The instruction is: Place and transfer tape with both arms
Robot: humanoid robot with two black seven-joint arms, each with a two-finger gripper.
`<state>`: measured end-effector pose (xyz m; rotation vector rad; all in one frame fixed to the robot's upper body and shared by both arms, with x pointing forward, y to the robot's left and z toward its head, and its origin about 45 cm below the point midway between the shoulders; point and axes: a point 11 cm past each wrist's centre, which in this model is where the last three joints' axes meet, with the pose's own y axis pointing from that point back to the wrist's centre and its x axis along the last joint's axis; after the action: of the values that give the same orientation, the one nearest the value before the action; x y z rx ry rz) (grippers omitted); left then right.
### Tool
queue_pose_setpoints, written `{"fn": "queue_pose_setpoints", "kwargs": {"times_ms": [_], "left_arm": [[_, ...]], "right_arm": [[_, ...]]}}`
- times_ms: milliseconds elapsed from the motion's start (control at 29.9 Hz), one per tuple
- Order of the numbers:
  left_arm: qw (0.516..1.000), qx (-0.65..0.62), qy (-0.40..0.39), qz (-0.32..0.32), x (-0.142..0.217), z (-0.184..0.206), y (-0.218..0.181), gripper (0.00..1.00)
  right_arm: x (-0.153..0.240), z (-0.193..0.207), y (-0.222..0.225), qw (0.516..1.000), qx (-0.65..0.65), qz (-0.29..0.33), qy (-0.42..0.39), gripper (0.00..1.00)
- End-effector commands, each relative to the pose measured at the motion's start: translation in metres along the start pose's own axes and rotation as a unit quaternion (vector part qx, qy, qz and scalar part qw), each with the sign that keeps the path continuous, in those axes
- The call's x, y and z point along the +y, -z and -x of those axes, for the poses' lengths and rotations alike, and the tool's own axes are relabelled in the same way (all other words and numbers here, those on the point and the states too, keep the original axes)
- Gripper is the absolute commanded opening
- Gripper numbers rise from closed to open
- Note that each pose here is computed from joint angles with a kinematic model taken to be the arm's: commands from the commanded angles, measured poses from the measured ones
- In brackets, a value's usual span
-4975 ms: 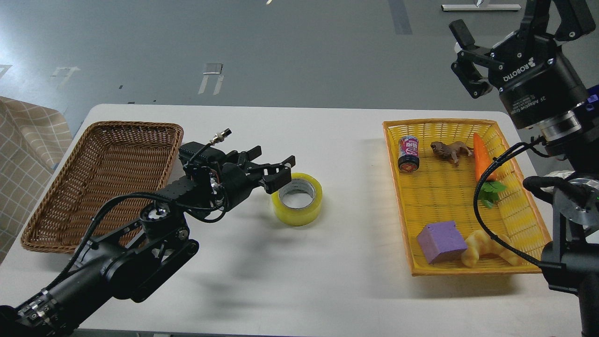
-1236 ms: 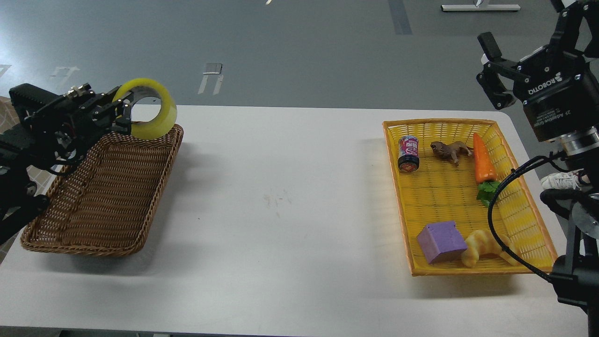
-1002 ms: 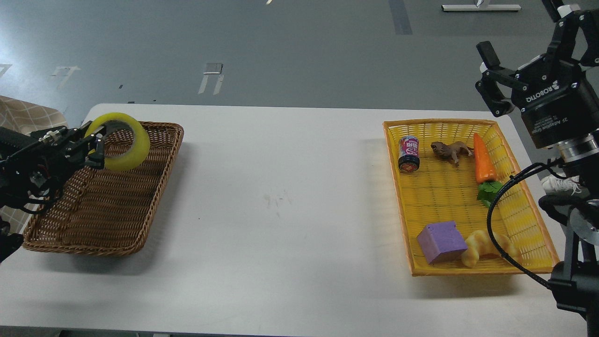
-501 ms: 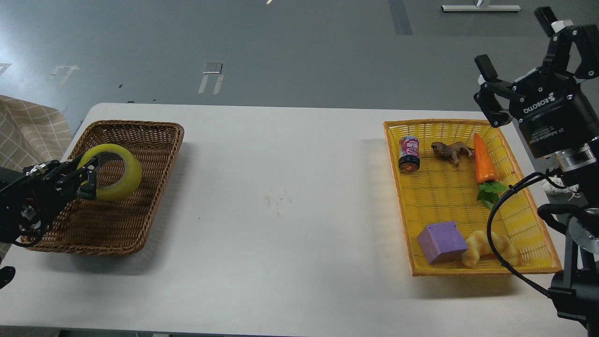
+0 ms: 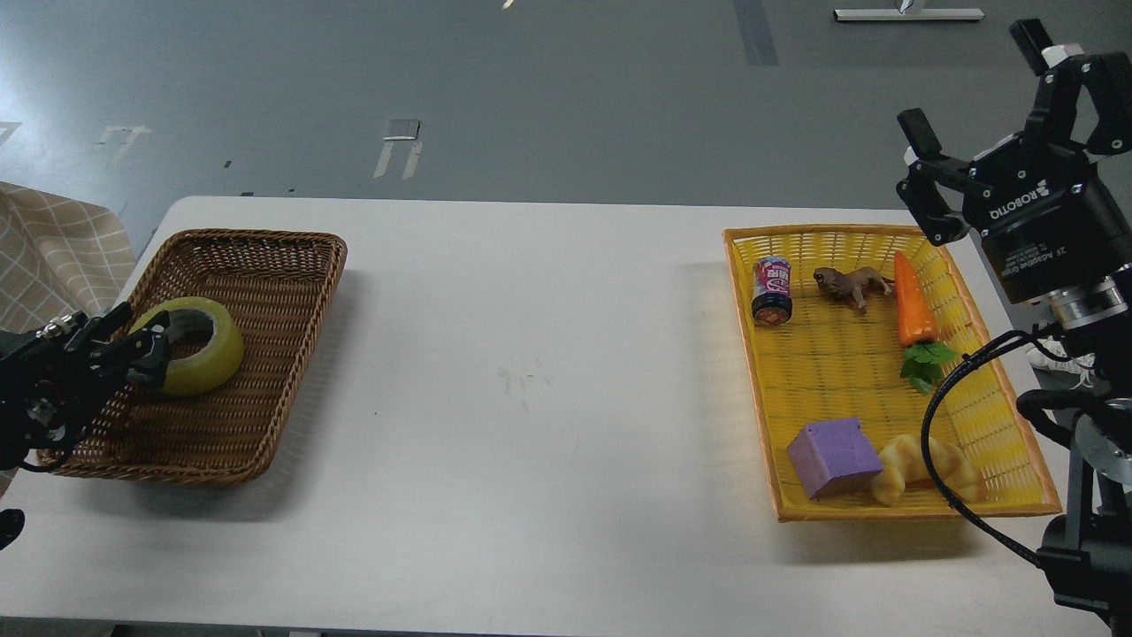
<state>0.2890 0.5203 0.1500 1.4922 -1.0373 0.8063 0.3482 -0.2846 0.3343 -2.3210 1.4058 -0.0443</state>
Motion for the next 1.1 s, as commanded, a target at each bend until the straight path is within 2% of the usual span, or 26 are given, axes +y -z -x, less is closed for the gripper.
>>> {"fn": "queue_pose_setpoints", "kwargs": {"times_ms": [0,67,200,267,367,467,601,668,735,768,801,868,935,1069], "left_arm": [[1.000,0.026,-0.005,0.013,0.000,-0.001,-0.003,0.94],[0.997,0.078,-0.023,0.012,-0.005,-0.006,-0.008,0.97],[0.987,0.147,-0.065,-0.011,-0.010,-0.021,-0.005,0.98],[0.967,0.218,-0.127,-0.028,-0.015,-0.045,-0.004,0.98],[0.934,0.312,-0.175,-0.004,-0.026,-0.083,-0.024,0.98],[0.886,0.416,-0.203,0.039,-0.033,-0.120,-0.058,0.98],[0.793,0.541,-0.225,0.166,-0.026,-0.197,-0.138,0.98],[0.767,0.563,-0.232,0.202,-0.023,-0.216,-0.160,0.98],[0.717,0.601,-0.238,0.261,-0.017,-0.247,-0.193,0.98],[0.701,0.613,-0.232,0.280,-0.016,-0.254,-0.204,0.98],[0.660,0.644,-0.217,0.320,-0.012,-0.269,-0.224,0.98],[0.613,0.678,-0.190,0.357,-0.008,-0.284,-0.246,0.98],[0.528,0.734,-0.135,0.405,-0.001,-0.307,-0.288,0.98],[0.487,0.750,-0.087,0.440,0.006,-0.319,-0.320,0.98]], "right_arm": [[0.001,0.000,-0.001,1.000,-0.001,0.001,-0.001,1.00],[0.002,0.000,-0.001,1.000,-0.001,0.002,-0.001,1.00],[0.004,0.000,-0.003,1.000,-0.003,0.004,-0.003,1.00],[0.004,0.000,-0.003,1.000,-0.003,0.004,-0.003,1.00],[0.004,0.000,-0.003,1.000,-0.002,0.003,-0.003,1.00],[0.003,0.000,-0.002,1.000,-0.002,0.002,-0.003,1.00],[0.000,0.000,0.001,1.000,0.004,0.001,0.003,1.00],[-0.003,0.001,0.003,1.000,0.007,-0.001,0.006,1.00],[-0.011,0.004,0.009,1.000,0.014,-0.007,0.014,1.00],[-0.013,0.004,0.010,1.000,0.015,-0.007,0.016,1.00],[-0.017,0.006,0.012,1.000,0.016,-0.009,0.020,1.00],[-0.022,0.007,0.012,1.000,0.017,-0.008,0.023,1.00],[-0.033,0.007,0.009,0.999,0.012,-0.003,0.030,1.00],[-0.050,0.010,0.019,0.999,0.014,-0.015,0.041,1.00]]}}
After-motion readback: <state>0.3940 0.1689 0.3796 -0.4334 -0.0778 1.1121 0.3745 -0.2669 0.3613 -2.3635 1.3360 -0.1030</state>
